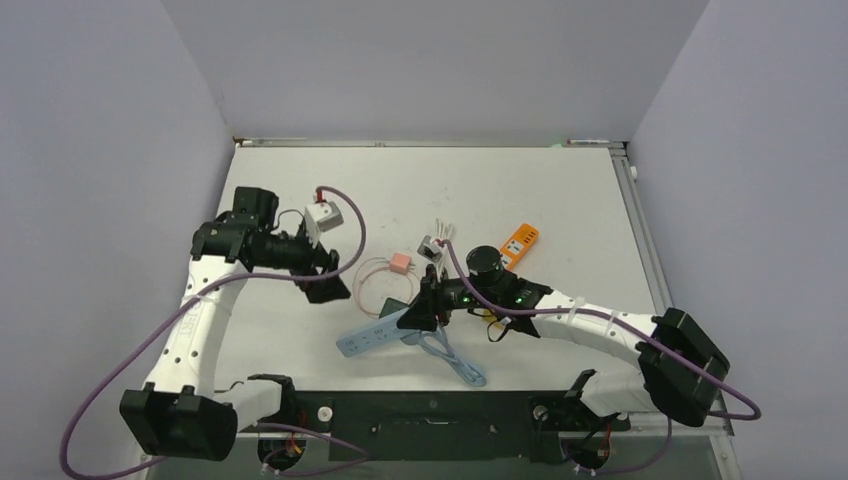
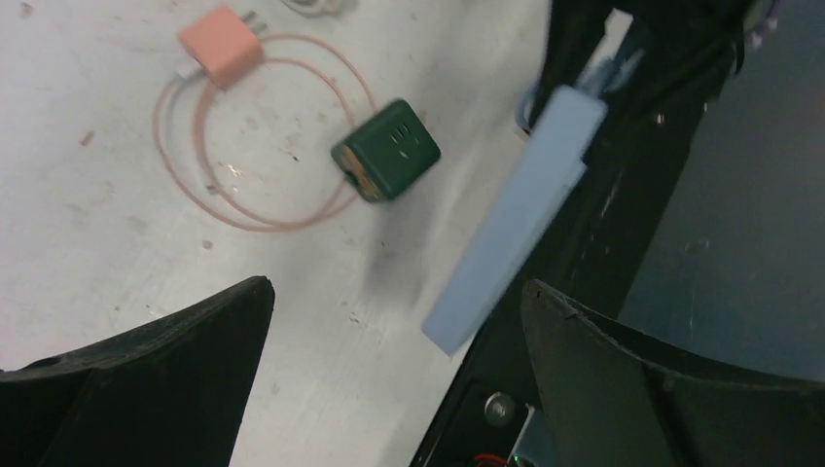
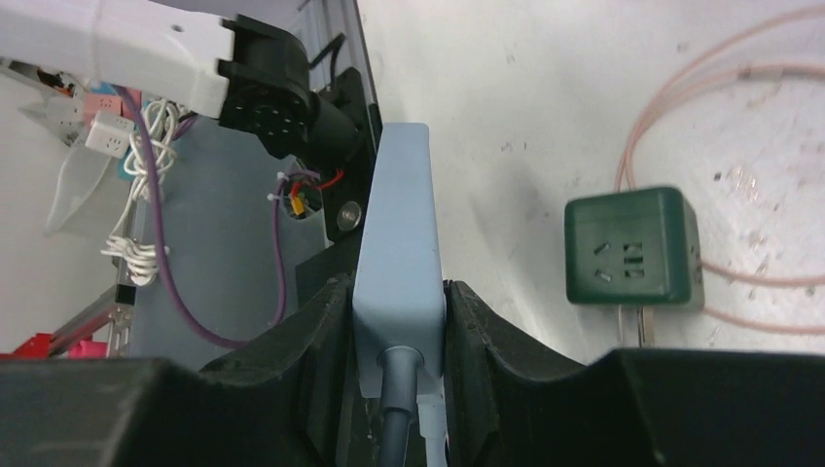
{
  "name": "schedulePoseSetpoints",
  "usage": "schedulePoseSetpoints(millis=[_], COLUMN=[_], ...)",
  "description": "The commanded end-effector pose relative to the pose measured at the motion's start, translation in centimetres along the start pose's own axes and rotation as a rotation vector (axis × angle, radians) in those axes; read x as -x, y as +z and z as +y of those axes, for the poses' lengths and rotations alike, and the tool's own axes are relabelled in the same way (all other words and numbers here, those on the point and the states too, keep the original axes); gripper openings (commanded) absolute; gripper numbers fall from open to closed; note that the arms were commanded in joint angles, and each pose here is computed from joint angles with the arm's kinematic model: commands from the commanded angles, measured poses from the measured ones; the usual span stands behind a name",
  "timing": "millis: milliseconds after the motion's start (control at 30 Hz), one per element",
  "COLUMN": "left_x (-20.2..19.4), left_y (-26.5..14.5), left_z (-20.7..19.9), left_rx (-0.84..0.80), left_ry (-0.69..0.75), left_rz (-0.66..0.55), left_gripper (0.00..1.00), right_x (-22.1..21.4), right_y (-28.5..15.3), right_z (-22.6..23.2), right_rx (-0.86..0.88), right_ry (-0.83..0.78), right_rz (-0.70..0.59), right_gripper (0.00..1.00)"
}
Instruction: Insert the plug
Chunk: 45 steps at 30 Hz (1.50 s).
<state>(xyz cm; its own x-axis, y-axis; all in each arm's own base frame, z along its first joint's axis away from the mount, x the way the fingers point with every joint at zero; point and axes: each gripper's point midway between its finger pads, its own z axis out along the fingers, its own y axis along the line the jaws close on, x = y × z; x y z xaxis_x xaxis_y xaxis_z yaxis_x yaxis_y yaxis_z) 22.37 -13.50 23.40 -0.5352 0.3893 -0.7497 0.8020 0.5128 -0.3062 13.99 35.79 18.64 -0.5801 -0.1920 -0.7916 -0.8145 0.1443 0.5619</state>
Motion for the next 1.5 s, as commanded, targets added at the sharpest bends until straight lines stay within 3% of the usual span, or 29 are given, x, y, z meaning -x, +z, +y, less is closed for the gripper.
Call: schedulePoseSetpoints(millis=[0, 167, 300, 600, 733, 867, 967, 1067, 1100, 1167, 1233, 1300, 1367, 1467], left_x=[-4.8, -6.1, -6.7, -7.2, -8.4, -11.5, -13.6, -14.3, -14.4, -14.2, -13.8, -13.6, -13.5, -14.3], left_y=[-1.2, -0.1, 1.0, 2.1, 2.6, 3.6, 4.5, 5.4, 5.6, 6.0, 6.2, 6.2, 6.1, 6.3], left_z=[-3.4, -2.2, -1.7, -2.2, -3.2, -3.7, -3.6, -3.3, -3.2, -3.1, -2.8, -2.7, -2.7, -3.0], left_rx=[-0.053, 0.007, 0.036, 0.024, -0.025, -0.054, -0.055, -0.042, -0.038, -0.033, -0.018, -0.006, 0.001, -0.014], left_ry=[0.241, 0.277, 0.306, 0.343, 0.34, 0.366, 0.417, 0.452, 0.457, 0.463, 0.467, 0.465, 0.449, 0.418], left_rz=[0.111, 0.155, 0.199, 0.229, 0.252, 0.326, 0.381, 0.402, 0.404, 0.404, 0.395, 0.388, 0.386, 0.4], left_gripper=[0.98, 1.0, 0.93, 0.91, 0.92, 0.93, 0.95, 0.97, 0.97, 0.97, 1.0, 0.96, 0.96, 0.96], right_x=[1.1, -2.6, -5.4, -10.9, -12.4, -12.5, -11.5, -10.1, -9.0, -7.4, -5.8, -3.9, -3.1, -3.9], right_y=[1.0, 1.9, 2.1, 1.9, 1.6, 1.1, 0.8, 0.4, 0.3, -0.3, -1.3, -2.7, -4.3, -5.9], right_z=[-0.6, -2.7, -4.8, -10.2, -11.8, -12.5, -12.3, -12.0, -11.7, -11.4, -11.0, -10.6, -10.0, -9.1], right_rx=[0.01, -0.026, -0.095, -0.283, -0.352, -0.397, -0.409, -0.423, -0.423, -0.442, -0.478, -0.528, -0.581, -0.623], right_ry=[0.083, 0.221, 0.292, 0.474, 0.5, 0.471, 0.429, 0.386, 0.36, 0.318, 0.269, 0.213, 0.196, 0.223], right_rz=[-0.09, -0.02, 0.035, 0.109, 0.113, 0.108, 0.087, 0.079, 0.069, 0.053, 0.049, 0.037, 0.041, 0.08], right_gripper=[0.05, 0.05, 0.05, 0.07, 0.25, 0.61, 0.73, 0.99, 0.93, 0.9, 0.9, 0.91, 0.97, 0.84])
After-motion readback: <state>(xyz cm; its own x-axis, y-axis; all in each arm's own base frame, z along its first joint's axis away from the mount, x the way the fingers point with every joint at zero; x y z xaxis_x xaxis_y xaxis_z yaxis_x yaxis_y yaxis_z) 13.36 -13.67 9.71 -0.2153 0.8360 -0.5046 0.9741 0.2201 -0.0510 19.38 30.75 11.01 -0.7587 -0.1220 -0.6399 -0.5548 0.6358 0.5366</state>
